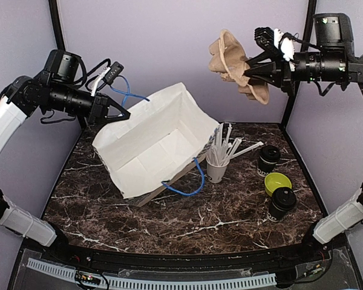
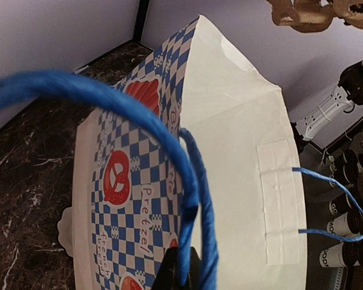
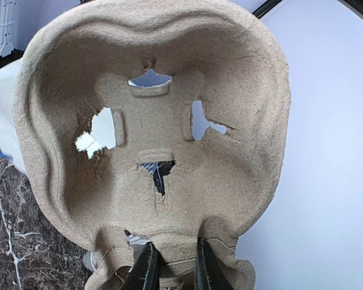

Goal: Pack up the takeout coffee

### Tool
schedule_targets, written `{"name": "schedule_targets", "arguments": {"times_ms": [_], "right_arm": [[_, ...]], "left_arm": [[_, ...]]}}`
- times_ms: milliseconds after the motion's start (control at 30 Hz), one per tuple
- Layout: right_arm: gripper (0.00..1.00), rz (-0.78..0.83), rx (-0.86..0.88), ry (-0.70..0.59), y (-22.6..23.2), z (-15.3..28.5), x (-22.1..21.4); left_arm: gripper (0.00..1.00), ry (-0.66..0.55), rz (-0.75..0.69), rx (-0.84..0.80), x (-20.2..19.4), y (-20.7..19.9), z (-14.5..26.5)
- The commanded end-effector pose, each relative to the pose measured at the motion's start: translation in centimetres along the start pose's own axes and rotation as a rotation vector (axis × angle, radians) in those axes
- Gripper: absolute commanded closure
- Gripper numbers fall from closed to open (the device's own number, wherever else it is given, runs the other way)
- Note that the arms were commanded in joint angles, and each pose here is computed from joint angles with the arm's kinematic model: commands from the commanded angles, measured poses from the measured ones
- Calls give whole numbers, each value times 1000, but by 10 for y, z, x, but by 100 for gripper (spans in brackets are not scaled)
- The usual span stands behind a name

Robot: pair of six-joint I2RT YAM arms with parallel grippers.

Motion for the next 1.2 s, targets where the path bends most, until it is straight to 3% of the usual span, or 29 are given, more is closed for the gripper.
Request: {"name": "schedule_targets", "arguments": {"times_ms": [0, 333, 667, 1167], "right_arm": [[95, -20, 16, -128, -7, 5, 24], [90, -72, 211, -295, 18, -18, 49], [89, -83, 421, -430, 58, -27, 85], [89, 8, 646, -236, 156, -82, 68]], "left_arm": [[100, 97, -44, -141, -22, -32, -9], [100, 177, -26, -187, -46, -51, -9], [100, 331, 5, -211, -64, -39, -65], [100, 336, -69, -258, -42, -30, -115]]}}
Point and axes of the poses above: each gripper's point midway between its finger pads, its own z axis back along the fingers, its own y axis along the line the jaws close on, x = y × z, the point moved 3 cm from there along z, back along the fingers, and after that the axes turned 6 degrees about z, right-handed, at the moved point
